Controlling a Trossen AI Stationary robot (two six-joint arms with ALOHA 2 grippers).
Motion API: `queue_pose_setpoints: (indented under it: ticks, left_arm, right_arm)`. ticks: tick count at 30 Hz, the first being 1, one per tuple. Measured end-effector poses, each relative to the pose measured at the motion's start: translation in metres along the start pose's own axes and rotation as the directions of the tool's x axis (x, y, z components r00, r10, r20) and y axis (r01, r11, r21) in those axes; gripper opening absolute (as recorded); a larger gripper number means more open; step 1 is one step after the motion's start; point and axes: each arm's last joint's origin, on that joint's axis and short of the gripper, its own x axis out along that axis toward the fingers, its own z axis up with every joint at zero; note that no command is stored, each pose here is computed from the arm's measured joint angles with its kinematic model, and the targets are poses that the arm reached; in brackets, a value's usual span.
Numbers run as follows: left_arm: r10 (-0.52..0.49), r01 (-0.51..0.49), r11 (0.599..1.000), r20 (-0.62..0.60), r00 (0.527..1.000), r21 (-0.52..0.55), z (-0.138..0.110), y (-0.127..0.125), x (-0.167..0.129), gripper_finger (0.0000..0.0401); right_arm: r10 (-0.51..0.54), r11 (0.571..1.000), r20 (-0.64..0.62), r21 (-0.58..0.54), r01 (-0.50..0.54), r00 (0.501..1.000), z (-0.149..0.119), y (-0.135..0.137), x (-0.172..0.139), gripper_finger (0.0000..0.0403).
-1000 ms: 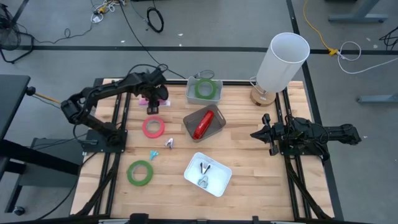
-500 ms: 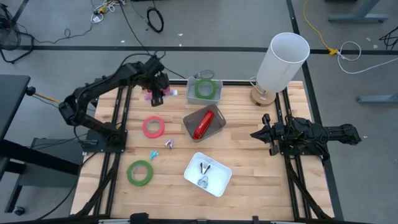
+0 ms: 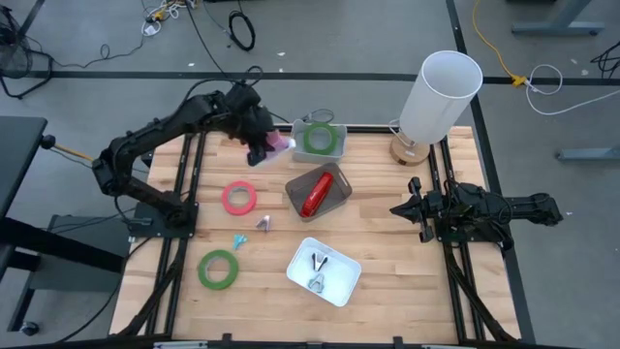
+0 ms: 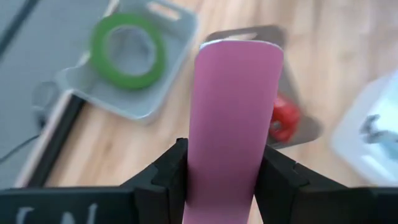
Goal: Pick and place Stapler, Stapler remover, tape
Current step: Put the pink stapler into the black bin
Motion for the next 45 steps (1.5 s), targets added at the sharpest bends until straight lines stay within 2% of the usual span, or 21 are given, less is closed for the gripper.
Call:
queue_pose_setpoints:
  ticks: [5,12,18,33,38,45]
  left_arm:
    - [-0.103,0.105,0.994,0.055,0.993,-0.020,0.008,-0.016,0.005,0.0148]
    - [-0.143,0.146,0.989,0.145,0.979,-0.014,0.021,-0.033,0.009,0.0149]
    - [-0.163,0.184,0.976,0.166,0.973,-0.120,0.029,-0.043,0.025,0.0149]
    - [-0.039,0.053,0.977,0.070,0.997,-0.206,0.032,-0.053,0.082,0.0152]
    - [0.012,0.009,0.968,0.081,0.997,-0.253,0.035,-0.052,0.098,0.0152]
    - [0.022,0.002,0.956,0.078,0.997,-0.295,0.036,-0.051,0.115,0.0153]
  right_arm:
    - [0.000,1.000,0.000,0.000,0.000,1.000,0.000,0.000,0.000,0.0002]
    - [0.000,1.000,0.000,0.000,0.000,1.000,0.000,0.000,0.000,0.0002]
    - [0.000,1.000,0.000,0.000,0.000,1.000,0.000,0.000,0.000,0.0002]
    - [0.000,1.000,0.000,0.000,0.000,1.000,0.000,0.000,0.000,0.0002]
    - [0.000,1.000,0.000,0.000,0.000,1.000,0.000,0.000,0.000,0.0002]
    - [0.000,1.000,0.001,0.000,0.000,1.000,0.000,0.000,0.000,0.0002]
